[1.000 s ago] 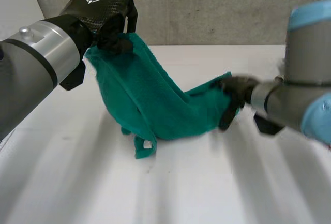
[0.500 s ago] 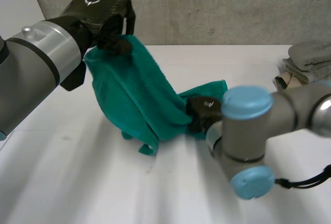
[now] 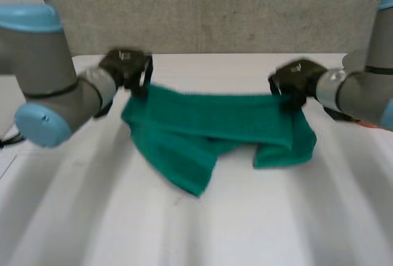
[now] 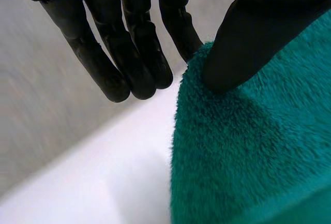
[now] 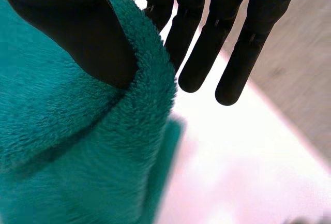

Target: Fold the laundry.

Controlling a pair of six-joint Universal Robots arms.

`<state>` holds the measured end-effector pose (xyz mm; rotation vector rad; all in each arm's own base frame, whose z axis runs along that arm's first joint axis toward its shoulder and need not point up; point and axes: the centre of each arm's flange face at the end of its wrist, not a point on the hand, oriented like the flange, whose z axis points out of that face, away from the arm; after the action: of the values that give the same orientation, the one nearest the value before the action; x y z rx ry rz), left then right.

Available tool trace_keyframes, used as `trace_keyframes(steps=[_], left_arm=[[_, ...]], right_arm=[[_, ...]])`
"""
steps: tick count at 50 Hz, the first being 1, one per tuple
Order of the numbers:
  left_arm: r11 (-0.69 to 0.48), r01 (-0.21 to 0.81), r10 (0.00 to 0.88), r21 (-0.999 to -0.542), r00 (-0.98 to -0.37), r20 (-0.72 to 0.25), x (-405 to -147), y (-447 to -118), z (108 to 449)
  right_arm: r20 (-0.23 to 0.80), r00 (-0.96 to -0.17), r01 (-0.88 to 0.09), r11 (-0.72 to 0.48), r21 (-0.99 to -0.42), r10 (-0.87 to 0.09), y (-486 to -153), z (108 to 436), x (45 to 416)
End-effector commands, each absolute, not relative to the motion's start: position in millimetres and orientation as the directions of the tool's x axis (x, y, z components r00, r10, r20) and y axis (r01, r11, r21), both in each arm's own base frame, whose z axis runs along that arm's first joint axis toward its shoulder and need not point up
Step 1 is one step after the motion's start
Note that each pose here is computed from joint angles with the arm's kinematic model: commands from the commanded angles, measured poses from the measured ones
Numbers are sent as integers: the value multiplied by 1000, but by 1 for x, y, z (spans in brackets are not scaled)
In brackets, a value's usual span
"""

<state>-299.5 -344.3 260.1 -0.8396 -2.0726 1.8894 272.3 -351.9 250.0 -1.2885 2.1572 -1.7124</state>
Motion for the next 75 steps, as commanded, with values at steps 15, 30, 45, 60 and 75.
trace_keyframes(steps=[15,30,45,60,75], left_arm=[[-245,57,410,-968,-898,-157,-301,-310,359],[197,274,489,-941,-860,-148,-320,-303,172],[217,286,532,-933,-836,-132,-325,-299,178],[-42,467,571,-883,-714,-405,-252,-353,211],[-201,614,748,-764,-407,-524,-266,-368,137]], right_arm=[[369,-714,-221,-308,-925,-595,-358,352,280],[456,-480,-642,-54,-765,-749,-363,199,262],[456,-653,-580,13,-814,-605,-365,187,275],[156,-922,-281,335,-899,-354,-317,229,214],[-22,-951,-164,560,-812,-310,-297,163,195]])
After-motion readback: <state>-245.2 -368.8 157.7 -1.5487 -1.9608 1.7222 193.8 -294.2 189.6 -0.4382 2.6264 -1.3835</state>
